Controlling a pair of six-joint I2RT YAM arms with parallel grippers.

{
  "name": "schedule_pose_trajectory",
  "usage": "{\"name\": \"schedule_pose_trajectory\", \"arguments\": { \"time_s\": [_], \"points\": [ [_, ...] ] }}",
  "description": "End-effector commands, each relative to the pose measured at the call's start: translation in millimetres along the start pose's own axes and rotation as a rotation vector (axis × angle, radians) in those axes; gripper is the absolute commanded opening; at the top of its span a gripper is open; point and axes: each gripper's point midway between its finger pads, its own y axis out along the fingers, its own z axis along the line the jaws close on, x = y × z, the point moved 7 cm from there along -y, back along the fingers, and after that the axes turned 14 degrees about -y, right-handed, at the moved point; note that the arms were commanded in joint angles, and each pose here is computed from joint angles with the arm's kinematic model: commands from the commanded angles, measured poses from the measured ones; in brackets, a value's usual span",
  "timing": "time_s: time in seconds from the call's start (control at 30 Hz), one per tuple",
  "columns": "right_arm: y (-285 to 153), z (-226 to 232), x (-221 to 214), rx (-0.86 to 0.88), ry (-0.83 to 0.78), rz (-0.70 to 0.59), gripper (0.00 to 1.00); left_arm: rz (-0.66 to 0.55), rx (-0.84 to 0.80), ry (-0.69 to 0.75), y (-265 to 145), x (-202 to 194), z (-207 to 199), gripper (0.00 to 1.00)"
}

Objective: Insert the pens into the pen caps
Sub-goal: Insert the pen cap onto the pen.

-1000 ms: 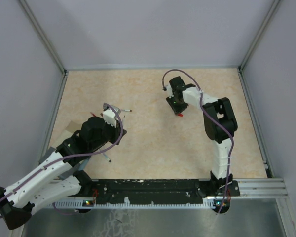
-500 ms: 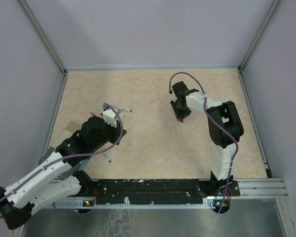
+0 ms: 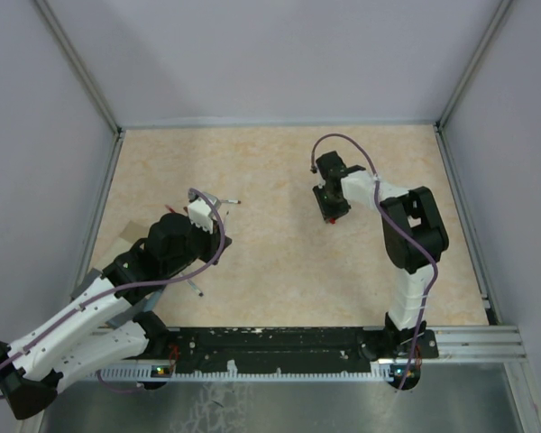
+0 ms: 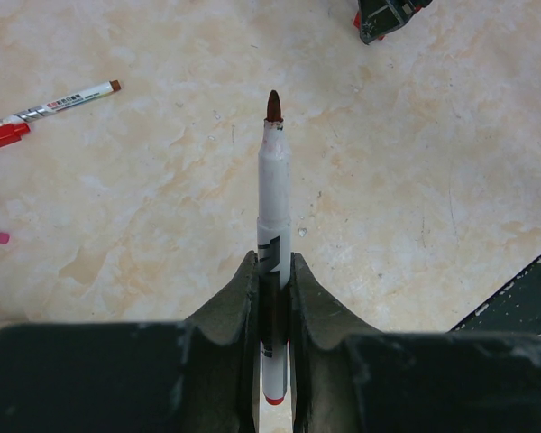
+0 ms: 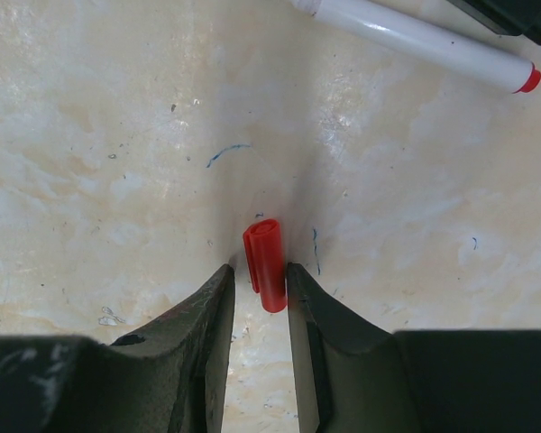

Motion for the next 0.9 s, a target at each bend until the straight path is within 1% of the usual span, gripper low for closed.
{"name": "schedule_pose_trajectory", "arguments": {
  "time_s": [0.0, 0.33, 0.77, 0.87],
  "points": [
    [9.5, -3.0, -11.3, -0.032, 0.003, 0.053, 0.31, -0.018, -0.014, 0.003, -1.9, 2.9, -1.3, 0.0],
    [19.0, 1.1, -12.4, -0.048, 0.009, 0.058, 0.3, -0.02, 0.0, -0.002, -1.4, 3.1, 0.0, 0.0],
    [19.6, 1.3, -5.3, -0.037, -0.006, 0.023, 0.3, -0.02, 0.004, -0.004, -1.6, 3.0, 0.4, 0.0],
    [19.9, 0.6, -7.5, -0.045, -0.008, 0.038, 0.25, -0.02, 0.005, -0.004, -1.7, 2.9, 0.6, 0.0]
  ]
}}
